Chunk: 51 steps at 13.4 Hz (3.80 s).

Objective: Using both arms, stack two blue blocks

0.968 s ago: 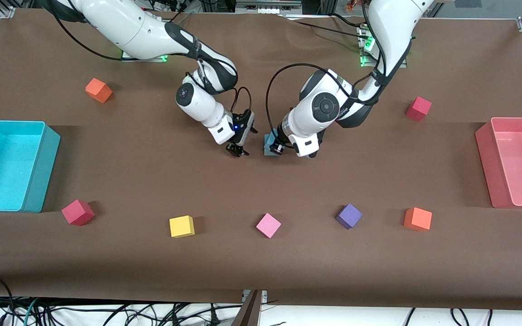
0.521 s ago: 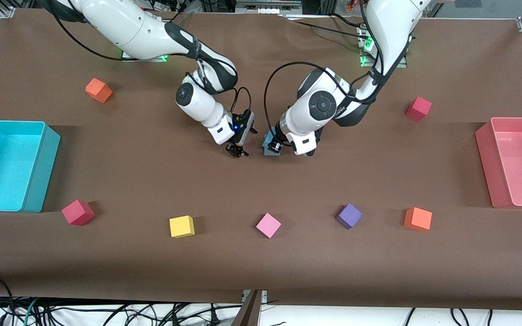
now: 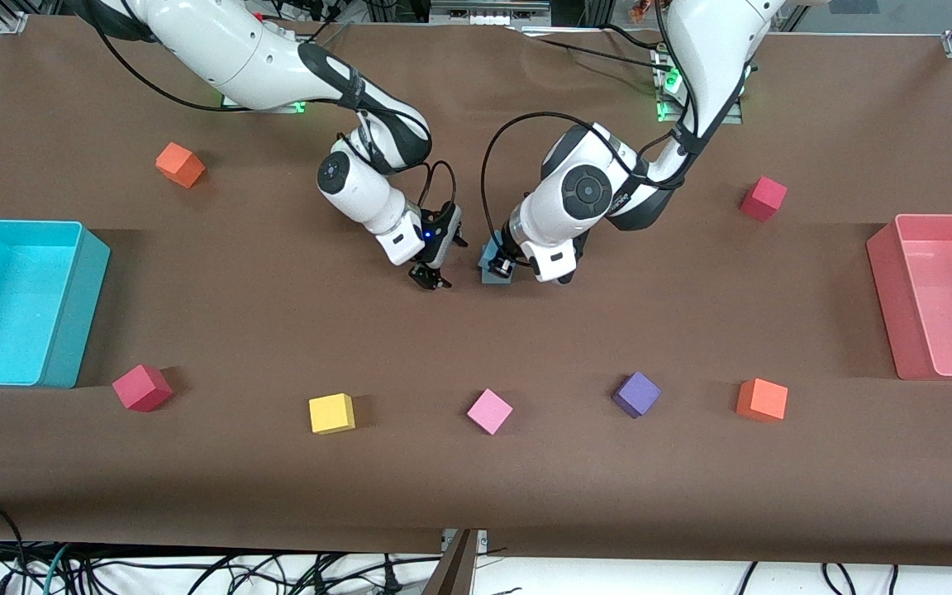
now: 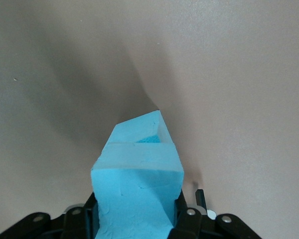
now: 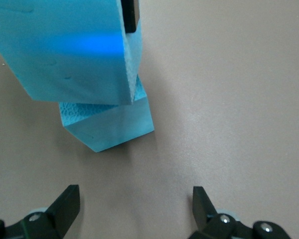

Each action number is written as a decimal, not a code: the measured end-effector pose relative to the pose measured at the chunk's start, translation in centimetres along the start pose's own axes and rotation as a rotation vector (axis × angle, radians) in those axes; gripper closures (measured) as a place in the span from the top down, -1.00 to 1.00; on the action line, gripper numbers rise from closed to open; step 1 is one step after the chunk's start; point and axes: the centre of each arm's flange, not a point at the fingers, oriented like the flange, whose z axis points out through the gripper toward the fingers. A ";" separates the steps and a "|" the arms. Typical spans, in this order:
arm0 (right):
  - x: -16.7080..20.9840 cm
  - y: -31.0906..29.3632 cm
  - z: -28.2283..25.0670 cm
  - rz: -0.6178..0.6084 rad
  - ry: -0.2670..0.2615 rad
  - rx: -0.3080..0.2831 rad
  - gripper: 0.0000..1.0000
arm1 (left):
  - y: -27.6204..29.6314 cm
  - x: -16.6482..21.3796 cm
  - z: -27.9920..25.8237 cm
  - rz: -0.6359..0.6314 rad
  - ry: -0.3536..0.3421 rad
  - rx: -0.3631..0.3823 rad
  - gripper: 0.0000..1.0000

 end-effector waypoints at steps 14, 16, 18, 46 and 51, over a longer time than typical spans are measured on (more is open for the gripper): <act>-0.4 -0.2 0.0 -0.002 0.001 -0.009 1.00 | 0.7 -0.4 -2.4 -0.015 0.003 -0.045 1.00; -0.4 -0.2 0.0 -0.002 0.001 -0.008 1.00 | 1.1 0.4 -5.3 -0.010 0.027 -0.067 1.00; -0.4 -0.2 0.0 -0.002 0.001 -0.009 1.00 | 1.2 2.0 -8.9 0.044 0.128 -0.065 1.00; -1.7 11.7 -9.8 0.080 -0.239 0.103 1.00 | -9.4 24.3 -42.3 1.349 0.319 0.226 1.00; -6.3 23.6 -21.2 0.231 -0.328 0.080 1.00 | -11.2 24.5 -43.6 1.344 0.298 0.241 1.00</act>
